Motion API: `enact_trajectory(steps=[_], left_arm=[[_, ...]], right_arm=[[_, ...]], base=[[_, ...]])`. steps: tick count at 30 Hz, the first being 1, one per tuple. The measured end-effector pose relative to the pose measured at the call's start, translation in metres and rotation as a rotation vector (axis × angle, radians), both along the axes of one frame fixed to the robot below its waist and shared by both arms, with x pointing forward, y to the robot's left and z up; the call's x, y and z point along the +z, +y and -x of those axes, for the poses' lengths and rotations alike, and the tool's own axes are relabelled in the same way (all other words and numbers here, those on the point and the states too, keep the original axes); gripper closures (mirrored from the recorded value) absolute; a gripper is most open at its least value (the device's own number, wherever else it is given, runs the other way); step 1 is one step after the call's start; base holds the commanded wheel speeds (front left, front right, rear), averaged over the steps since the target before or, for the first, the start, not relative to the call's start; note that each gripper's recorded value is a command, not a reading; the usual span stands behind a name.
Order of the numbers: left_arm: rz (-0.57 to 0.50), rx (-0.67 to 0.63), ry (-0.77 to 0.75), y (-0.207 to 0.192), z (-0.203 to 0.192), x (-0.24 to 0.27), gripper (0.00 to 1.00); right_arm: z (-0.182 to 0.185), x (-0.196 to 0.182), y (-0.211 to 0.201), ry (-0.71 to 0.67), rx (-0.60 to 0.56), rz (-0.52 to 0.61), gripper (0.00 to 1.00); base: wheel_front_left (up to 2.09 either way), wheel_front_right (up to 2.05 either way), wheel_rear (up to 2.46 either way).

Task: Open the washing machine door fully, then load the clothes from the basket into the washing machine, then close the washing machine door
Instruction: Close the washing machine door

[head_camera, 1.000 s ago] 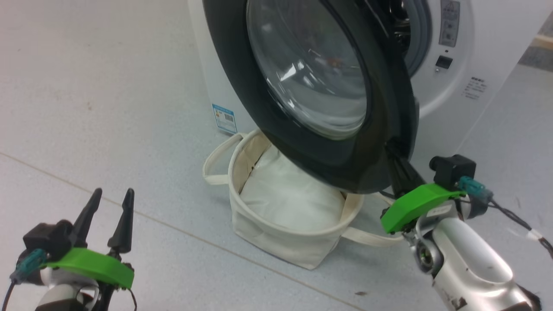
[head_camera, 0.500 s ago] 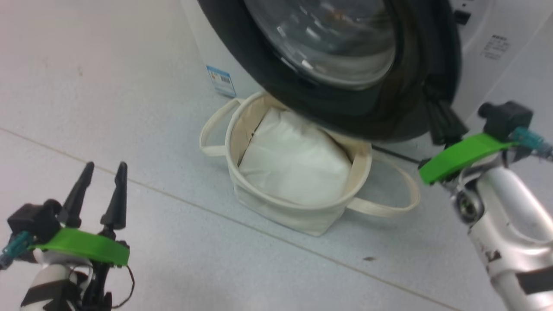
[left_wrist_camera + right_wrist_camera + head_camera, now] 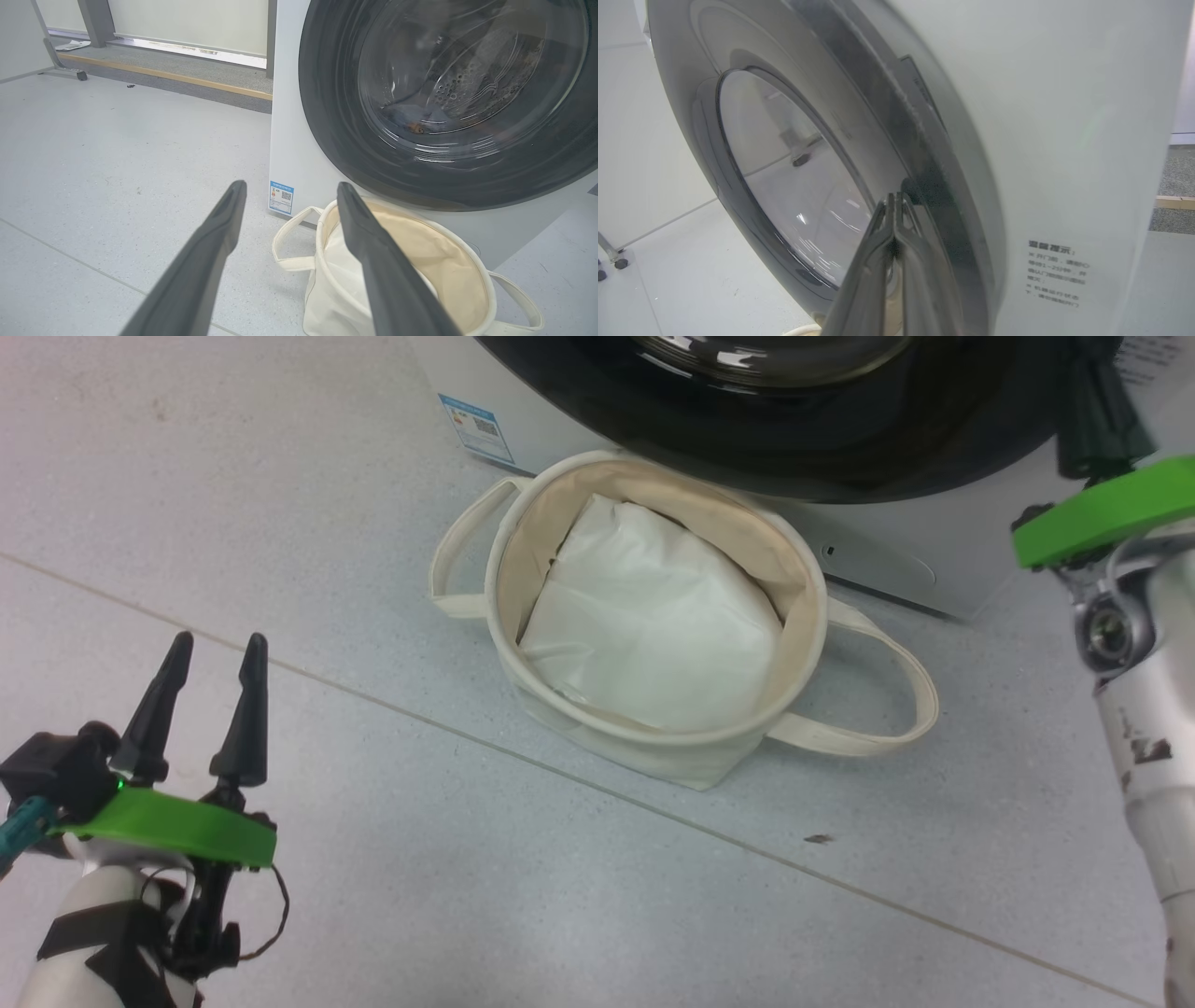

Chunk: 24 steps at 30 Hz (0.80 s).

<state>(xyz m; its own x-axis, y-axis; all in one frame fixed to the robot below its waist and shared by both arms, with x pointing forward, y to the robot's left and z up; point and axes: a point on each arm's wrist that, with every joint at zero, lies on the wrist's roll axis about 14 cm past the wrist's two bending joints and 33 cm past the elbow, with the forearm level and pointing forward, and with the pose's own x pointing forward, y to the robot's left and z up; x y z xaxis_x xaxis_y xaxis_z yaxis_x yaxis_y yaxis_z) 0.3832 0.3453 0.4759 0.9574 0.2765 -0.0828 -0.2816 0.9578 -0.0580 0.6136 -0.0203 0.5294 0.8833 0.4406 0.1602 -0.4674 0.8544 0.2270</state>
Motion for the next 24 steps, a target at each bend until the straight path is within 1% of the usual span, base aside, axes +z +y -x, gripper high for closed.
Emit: enact_trajectory(steps=[7, 11, 14, 15, 16, 17, 18, 20, 24], left_arm=[[-0.001, 0.008, -0.010, 0.003, 0.002, 0.004, 0.00], [0.003, 0.003, -0.030, 0.001, 0.003, 0.010, 0.00], [0.007, -0.004, -0.050, -0.001, 0.002, 0.016, 0.00], [0.008, -0.008, -0.056, -0.002, 0.002, 0.018, 0.00], [0.009, -0.013, -0.061, -0.004, 0.002, 0.020, 0.00], [0.010, -0.020, -0.068, -0.005, 0.001, 0.022, 0.00], [0.012, -0.028, -0.076, -0.008, 0.000, 0.024, 0.00], [0.017, -0.045, -0.087, -0.013, -0.002, 0.027, 0.00], [0.030, -0.084, -0.111, -0.027, -0.003, 0.033, 0.00]], right_arm=[[-0.010, 0.009, -0.010, 0.002, -0.040, -0.001, 1.00], [-0.005, 0.023, -0.011, -0.021, -0.043, -0.003, 1.00], [0.007, 0.031, -0.007, -0.038, -0.026, 0.005, 1.00], [0.013, 0.029, -0.005, -0.030, -0.018, 0.006, 0.97], [0.020, 0.026, -0.003, -0.022, -0.008, 0.008, 0.64], [0.029, 0.024, 0.000, -0.015, 0.003, 0.011, 0.03], [0.037, 0.023, 0.002, -0.013, 0.014, 0.015, 0.00], [0.052, 0.027, 0.004, -0.022, 0.029, 0.019, 0.00], [0.079, 0.047, -0.001, -0.076, 0.044, 0.036, 0.00]], base=[[0.00, 0.00, 0.00], [0.00, 0.00, 0.00], [0.00, 0.00, 0.00], [0.00, 0.00, 0.00], [0.00, 0.00, 0.00], [0.00, 0.00, 0.00], [0.00, 0.00, 0.00], [0.00, 0.00, 0.00], [0.00, 0.00, 0.00]])
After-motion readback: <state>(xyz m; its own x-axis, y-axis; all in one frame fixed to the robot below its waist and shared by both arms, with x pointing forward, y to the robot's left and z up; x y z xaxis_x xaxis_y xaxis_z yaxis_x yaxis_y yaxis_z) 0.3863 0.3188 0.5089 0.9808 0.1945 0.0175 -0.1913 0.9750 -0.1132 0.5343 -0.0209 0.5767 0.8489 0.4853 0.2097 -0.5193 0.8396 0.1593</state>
